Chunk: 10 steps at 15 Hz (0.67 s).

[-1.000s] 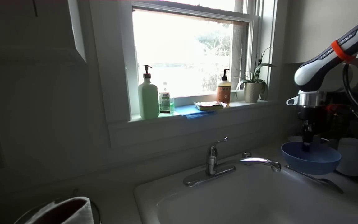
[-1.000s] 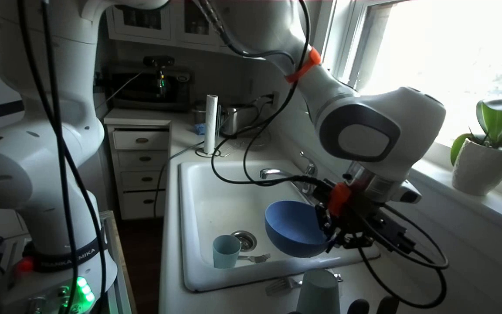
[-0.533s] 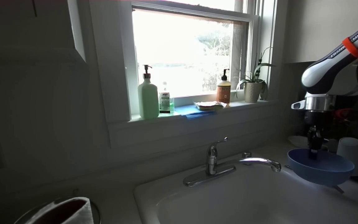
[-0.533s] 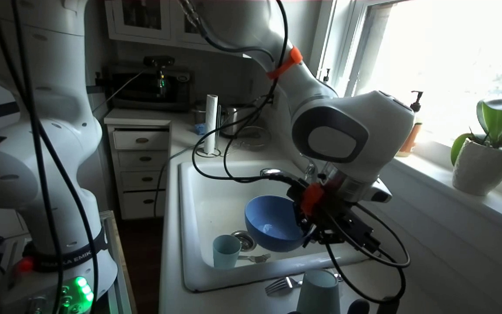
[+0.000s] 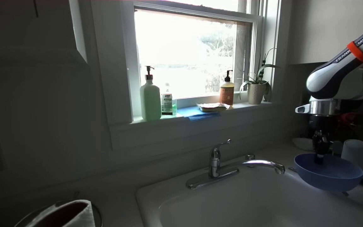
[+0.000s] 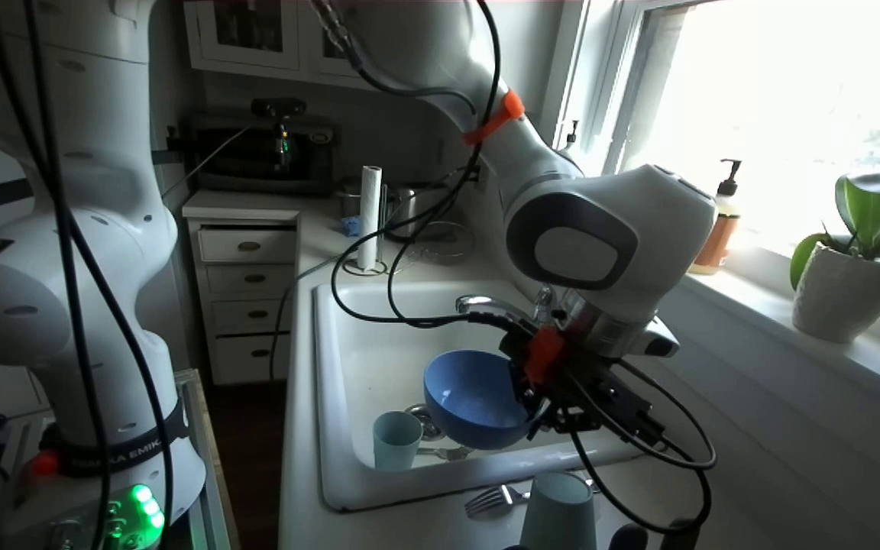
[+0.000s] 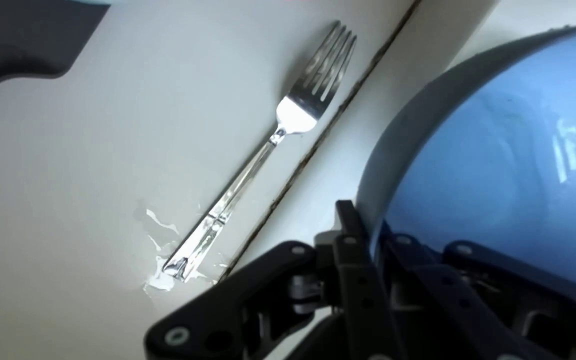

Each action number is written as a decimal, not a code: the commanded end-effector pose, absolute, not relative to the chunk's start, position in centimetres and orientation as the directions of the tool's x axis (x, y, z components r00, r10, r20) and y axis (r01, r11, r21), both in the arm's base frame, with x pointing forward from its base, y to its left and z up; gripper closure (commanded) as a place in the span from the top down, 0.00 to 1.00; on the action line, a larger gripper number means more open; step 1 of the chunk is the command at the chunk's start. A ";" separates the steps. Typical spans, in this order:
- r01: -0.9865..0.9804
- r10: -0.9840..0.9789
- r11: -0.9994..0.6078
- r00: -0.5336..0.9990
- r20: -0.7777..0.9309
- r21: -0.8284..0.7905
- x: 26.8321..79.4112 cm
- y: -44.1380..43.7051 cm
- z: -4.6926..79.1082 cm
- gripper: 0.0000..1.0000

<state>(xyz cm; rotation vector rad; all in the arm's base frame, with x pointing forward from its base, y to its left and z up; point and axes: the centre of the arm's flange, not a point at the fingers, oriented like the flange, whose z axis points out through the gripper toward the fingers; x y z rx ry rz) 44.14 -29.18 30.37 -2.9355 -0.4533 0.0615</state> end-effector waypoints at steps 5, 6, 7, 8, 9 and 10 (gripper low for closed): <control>0.522 0.522 -0.850 0.853 0.020 -0.064 38.9 -23.6 29.0 0.01; 0.535 0.534 -0.843 0.845 0.034 -0.059 38.7 -22.9 28.9 0.01; 0.549 0.546 -0.835 0.836 0.053 -0.046 38.1 -22.2 28.8 0.01; 0.558 0.556 -0.829 0.829 0.066 -0.032 37.8 -21.5 28.9 0.01; 0.567 0.565 -0.823 0.821 0.082 -0.011 37.4 -20.7 28.8 0.01; 0.573 0.571 -0.819 0.815 0.098 0.008 37.0 -20.1 28.6 0.01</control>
